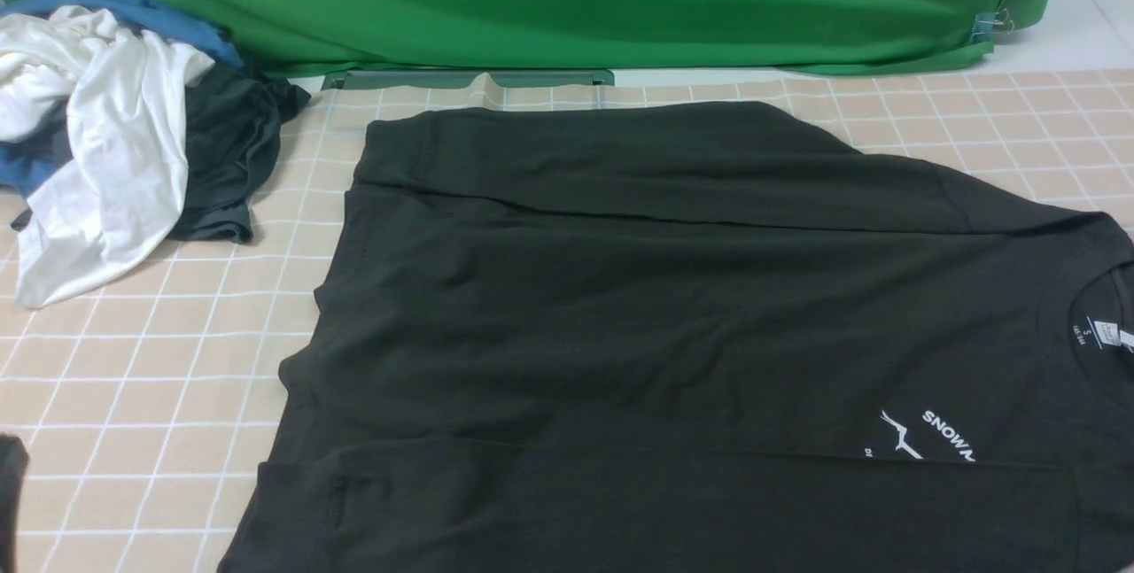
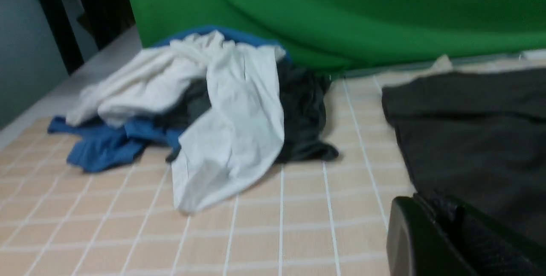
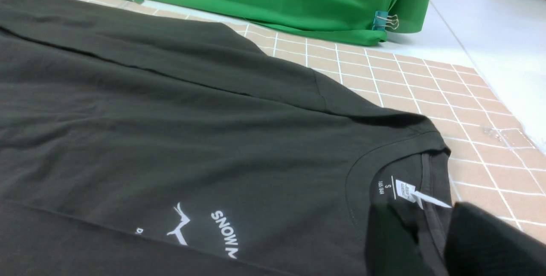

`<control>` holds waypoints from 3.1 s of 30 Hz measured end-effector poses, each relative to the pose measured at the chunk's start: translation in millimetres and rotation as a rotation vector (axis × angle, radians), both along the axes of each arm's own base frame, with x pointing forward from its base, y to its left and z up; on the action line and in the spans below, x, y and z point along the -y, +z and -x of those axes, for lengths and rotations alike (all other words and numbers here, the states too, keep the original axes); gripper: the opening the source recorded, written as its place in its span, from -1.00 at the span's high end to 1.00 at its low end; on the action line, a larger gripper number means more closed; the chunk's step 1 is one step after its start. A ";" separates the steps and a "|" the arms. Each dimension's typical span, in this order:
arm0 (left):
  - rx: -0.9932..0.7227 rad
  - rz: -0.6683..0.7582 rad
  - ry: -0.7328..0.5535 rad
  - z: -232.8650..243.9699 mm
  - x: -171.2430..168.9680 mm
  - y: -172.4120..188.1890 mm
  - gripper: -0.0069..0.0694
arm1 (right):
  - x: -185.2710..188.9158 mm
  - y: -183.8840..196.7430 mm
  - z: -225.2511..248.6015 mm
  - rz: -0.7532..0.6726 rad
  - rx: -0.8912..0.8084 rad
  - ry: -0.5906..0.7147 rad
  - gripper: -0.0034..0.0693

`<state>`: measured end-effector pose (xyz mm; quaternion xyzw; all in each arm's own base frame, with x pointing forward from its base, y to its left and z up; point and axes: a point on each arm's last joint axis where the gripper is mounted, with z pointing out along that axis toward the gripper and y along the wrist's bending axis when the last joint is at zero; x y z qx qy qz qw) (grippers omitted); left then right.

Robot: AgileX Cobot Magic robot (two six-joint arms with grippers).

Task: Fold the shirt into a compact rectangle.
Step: 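Grasp the left edge of the dark T-shirt lying flat on the table, then fold the left side of the black T-shirt inward over its body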

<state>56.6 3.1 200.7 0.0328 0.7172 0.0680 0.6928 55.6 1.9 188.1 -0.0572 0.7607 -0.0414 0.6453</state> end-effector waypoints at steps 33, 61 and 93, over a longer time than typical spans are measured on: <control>-0.535 0.425 -0.029 -47.1 10.9 136.6 0.77 | -0.9 126.0 15.4 -0.571 0.349 0.024 0.74; -1.263 0.036 -0.113 -173.7 66.7 -23.5 0.20 | -29.8 130.0 -83.7 -0.240 -0.641 0.285 0.80; -1.186 0.015 -0.168 -178.2 69.3 30.3 0.73 | -28.5 132.2 -86.8 -0.199 -0.590 0.289 0.75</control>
